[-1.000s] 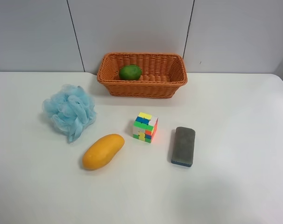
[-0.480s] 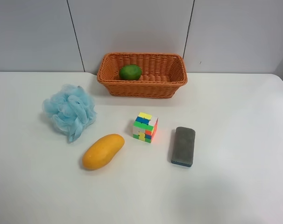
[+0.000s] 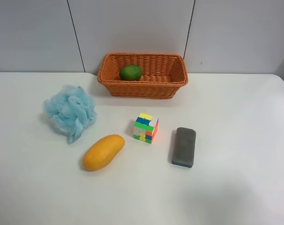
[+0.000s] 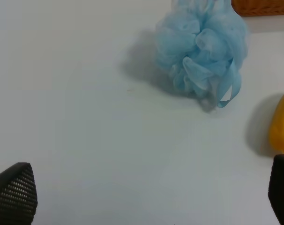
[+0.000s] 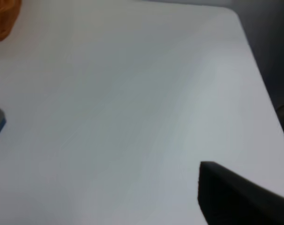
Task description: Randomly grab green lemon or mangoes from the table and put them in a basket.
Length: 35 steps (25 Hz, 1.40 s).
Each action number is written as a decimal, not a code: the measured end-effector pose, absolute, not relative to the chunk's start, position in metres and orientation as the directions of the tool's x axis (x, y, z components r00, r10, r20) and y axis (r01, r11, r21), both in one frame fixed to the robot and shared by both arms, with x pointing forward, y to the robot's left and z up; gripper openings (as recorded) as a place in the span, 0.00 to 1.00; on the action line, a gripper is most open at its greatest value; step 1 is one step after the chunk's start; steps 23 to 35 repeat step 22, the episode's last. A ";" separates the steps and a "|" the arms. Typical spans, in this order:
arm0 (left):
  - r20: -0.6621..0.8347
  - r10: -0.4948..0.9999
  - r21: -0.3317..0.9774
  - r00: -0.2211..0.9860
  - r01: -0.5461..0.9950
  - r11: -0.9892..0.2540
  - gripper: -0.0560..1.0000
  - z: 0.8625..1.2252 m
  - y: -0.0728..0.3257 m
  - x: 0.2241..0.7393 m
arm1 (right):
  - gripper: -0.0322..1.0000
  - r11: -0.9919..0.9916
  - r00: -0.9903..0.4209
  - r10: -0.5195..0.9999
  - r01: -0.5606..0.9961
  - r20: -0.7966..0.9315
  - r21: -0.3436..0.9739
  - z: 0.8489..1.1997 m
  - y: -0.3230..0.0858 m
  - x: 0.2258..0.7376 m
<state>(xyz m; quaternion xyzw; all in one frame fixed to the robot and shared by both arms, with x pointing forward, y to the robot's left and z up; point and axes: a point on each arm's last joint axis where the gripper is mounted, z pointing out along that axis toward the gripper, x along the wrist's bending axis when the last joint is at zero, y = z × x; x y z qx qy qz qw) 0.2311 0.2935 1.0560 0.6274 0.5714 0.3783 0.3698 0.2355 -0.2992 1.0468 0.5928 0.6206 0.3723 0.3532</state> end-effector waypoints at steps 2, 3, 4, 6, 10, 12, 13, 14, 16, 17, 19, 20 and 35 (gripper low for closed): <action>0.052 0.997 0.896 0.061 0.437 -0.074 0.99 1.056 0.293 0.231 | 0.99 0.004 -0.022 1.000 0.473 0.008 0.881 1.047 -0.299 0.236; 0.052 0.997 0.896 0.061 0.437 -0.074 0.99 1.056 0.293 0.231 | 0.99 0.001 -0.017 1.000 0.473 0.008 0.881 1.047 -0.299 0.236; 0.052 0.997 0.896 0.061 0.437 -0.074 0.99 1.056 0.293 0.231 | 0.99 0.001 -0.016 1.000 0.473 0.008 0.881 1.047 -0.299 0.236; 0.052 0.997 0.896 0.061 0.437 -0.074 0.99 1.056 0.293 0.231 | 0.99 0.001 -0.016 1.000 0.473 0.008 0.881 1.047 -0.299 0.236; 0.052 0.997 0.896 0.061 0.437 -0.074 0.99 1.056 0.293 0.231 | 0.99 0.001 -0.016 1.000 0.473 0.008 0.881 1.047 -0.299 0.236; 0.052 0.997 0.896 0.061 0.437 -0.074 0.99 1.056 0.293 0.231 | 0.99 0.001 -0.016 1.000 0.473 0.008 0.881 1.047 -0.299 0.236; 0.052 0.997 0.896 0.061 0.437 -0.074 0.99 1.056 0.293 0.231 | 0.99 0.001 -0.016 1.000 0.473 0.008 0.881 1.047 -0.299 0.236; 0.052 0.997 0.896 0.061 0.437 -0.074 0.99 1.056 0.293 0.231 | 0.99 0.001 -0.016 1.000 0.473 0.008 0.881 1.047 -0.299 0.236; 0.052 0.997 0.896 0.061 0.437 -0.074 0.99 1.056 0.293 0.231 | 0.99 0.001 -0.016 1.000 0.473 0.008 0.881 1.047 -0.299 0.236; 0.052 0.997 0.896 0.061 0.437 -0.074 0.99 1.056 0.293 0.231 | 0.99 0.001 -0.016 1.000 0.473 0.008 0.881 1.047 -0.299 0.236; 0.052 0.997 0.896 0.061 0.437 -0.074 0.99 1.056 0.293 0.231 | 0.99 0.001 -0.016 1.000 0.473 0.008 0.881 1.047 -0.299 0.236; 0.052 0.997 0.896 0.061 0.437 -0.074 0.99 1.056 0.293 0.231 | 0.99 0.001 -0.016 1.000 0.473 0.008 0.881 1.047 -0.299 0.236; 0.052 0.997 0.896 0.061 0.437 -0.074 0.99 1.056 0.293 0.231 | 0.99 0.001 -0.016 1.000 0.473 0.008 0.881 1.047 -0.299 0.236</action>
